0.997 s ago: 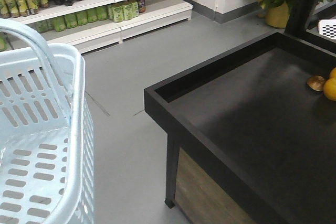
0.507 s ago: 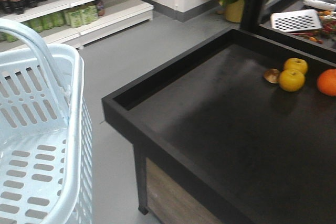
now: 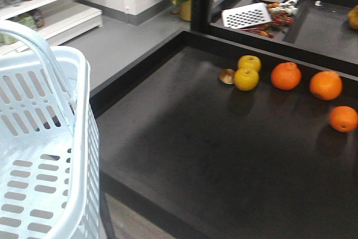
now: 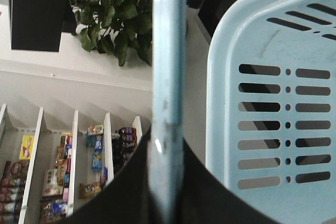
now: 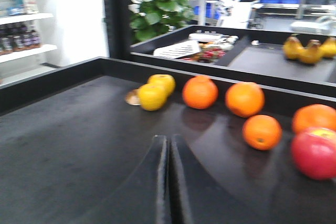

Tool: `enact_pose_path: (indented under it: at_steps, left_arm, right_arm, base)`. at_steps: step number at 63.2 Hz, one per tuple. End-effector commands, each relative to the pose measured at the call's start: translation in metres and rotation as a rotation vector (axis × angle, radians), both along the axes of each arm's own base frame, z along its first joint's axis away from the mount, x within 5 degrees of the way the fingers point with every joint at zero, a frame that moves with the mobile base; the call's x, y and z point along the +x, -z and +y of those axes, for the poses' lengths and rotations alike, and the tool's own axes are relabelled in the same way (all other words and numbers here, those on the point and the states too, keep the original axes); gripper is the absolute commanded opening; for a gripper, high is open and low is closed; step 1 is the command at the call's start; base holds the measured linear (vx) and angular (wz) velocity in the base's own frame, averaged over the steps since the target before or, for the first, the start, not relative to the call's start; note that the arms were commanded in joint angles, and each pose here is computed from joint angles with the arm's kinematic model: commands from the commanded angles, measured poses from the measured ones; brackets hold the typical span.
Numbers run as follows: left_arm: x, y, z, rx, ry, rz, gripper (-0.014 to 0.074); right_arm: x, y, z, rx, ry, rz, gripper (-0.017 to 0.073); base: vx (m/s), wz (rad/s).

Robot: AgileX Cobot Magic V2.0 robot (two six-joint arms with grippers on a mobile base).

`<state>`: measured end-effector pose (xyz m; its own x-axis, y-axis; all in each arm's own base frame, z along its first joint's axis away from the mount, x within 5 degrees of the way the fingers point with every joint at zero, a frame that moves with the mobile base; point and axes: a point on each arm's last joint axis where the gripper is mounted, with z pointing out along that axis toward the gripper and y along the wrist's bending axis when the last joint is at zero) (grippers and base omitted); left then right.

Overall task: Pick three apples into basket with both arms
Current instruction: 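Turn the base toward the table with apples and oranges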

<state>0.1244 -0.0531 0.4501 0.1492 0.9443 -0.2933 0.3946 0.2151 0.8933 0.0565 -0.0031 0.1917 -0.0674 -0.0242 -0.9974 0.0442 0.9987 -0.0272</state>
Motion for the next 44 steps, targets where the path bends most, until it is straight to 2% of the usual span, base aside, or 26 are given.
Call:
enact_pose_path:
  at_steps: [1,44]
  left_arm:
    - [-0.0033,-0.0186,0.0001,-0.054,0.026,-0.113,-0.0006]
    - [-0.0033,-0.0186,0.0001,-0.054,0.026,-0.113,-0.0006]
  right_arm:
    - [-0.0002,-0.0028,0.0003,-0.009,-0.001,-0.071,-0.0009]
    - [-0.0002,-0.0028,0.0003,-0.009,-0.001,-0.071,-0.0009]
  base:
    - [0.07,-0.40]
    - [0.06,-0.40]
